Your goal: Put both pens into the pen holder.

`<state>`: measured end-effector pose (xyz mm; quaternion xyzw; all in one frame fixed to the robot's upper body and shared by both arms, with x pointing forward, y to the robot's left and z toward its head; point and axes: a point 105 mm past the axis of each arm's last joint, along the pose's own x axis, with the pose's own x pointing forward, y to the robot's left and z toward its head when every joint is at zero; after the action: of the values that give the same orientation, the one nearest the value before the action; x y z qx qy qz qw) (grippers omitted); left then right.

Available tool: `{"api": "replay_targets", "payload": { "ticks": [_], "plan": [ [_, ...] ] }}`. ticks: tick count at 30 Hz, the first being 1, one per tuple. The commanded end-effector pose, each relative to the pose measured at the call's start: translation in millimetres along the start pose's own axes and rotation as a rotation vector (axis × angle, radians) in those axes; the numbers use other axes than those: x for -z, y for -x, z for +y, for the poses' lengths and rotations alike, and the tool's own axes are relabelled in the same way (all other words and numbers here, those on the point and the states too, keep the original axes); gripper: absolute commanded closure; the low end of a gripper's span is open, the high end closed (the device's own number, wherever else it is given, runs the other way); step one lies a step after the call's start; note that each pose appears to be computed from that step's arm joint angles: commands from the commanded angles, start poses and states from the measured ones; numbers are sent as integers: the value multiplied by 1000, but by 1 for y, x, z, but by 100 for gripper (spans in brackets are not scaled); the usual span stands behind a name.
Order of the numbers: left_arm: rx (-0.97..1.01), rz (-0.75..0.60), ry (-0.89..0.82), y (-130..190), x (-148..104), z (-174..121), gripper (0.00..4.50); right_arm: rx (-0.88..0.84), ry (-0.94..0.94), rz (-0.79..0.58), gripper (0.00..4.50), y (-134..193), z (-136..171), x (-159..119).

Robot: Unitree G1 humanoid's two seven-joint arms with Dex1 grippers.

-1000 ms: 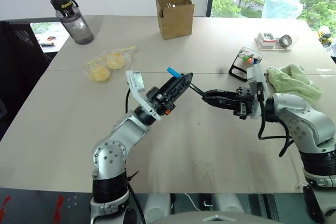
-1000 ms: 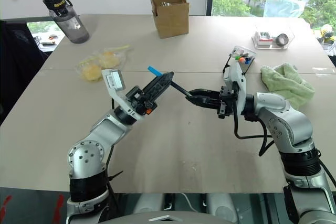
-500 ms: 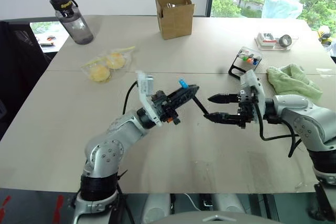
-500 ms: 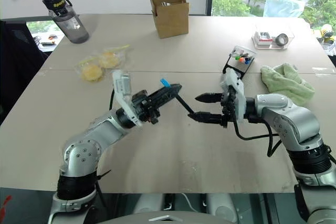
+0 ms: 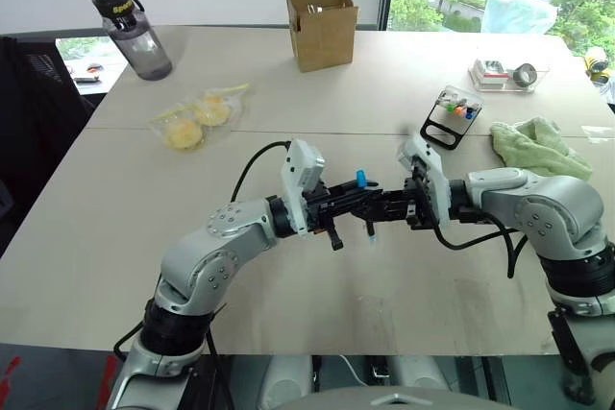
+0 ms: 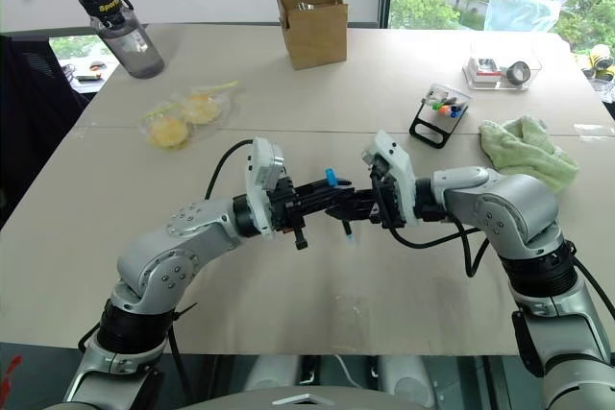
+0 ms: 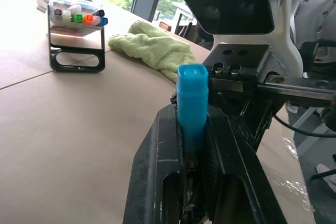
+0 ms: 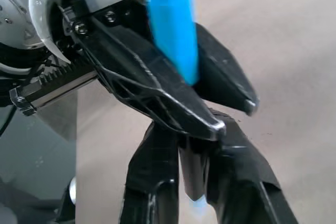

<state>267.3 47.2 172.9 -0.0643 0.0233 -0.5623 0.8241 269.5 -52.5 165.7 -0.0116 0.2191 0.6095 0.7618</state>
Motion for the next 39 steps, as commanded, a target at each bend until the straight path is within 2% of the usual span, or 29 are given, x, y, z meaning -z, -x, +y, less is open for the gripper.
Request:
{"api": "replay_targets", "payload": {
  "ticks": [1, 2, 4, 5, 6, 9, 11, 13, 19, 23, 25, 27, 31, 39],
  "plan": [
    [-8, -63, -37, 0, -16, 0, 450, -35, 20, -16, 439, 1, 8, -5],
    [-12, -76, -27, 0, -18, 1, 450, -34, 30, -17, 439, 1, 9, -6],
    [-19, -86, -23, 0, -19, 3, 349, -29, 56, -24, 439, 1, 9, -7],
    [-37, -81, -30, 0, -19, 5, 337, -25, 77, -36, 439, 2, 8, -9],
    [-59, -77, -37, 1, -19, 8, 286, -13, 105, -48, 439, 3, 6, -10],
    [-70, -77, -35, 5, -20, 9, 189, 28, 202, -111, 439, 11, -2, -16],
    [-63, -94, -19, 10, -24, 7, 189, 82, 269, -127, 439, 18, -12, -17],
    [-65, -108, -17, 16, -28, 6, 189, 214, 370, -154, 439, 30, -34, -24],
    [-139, -52, -115, 21, -33, 15, 189, 498, 818, -402, 439, 69, -63, -85],
    [-114, -37, -193, 13, -44, 9, 189, 686, 1090, -383, 439, 91, -83, -96],
    [-124, -17, -236, 12, -47, 10, 189, 771, 1111, -460, 439, 104, -87, -108],
    [-136, 3, -272, 11, -49, 11, 189, 818, 1183, -460, 439, 112, -88, -113],
    [-161, 9, -303, 7, -51, 13, 189, 851, 1213, -411, 439, 117, -99, -101],
    [-211, -15, -309, -4, -54, 15, 189, 910, 1187, -410, 439, 133, -106, -87]
  ]
}}
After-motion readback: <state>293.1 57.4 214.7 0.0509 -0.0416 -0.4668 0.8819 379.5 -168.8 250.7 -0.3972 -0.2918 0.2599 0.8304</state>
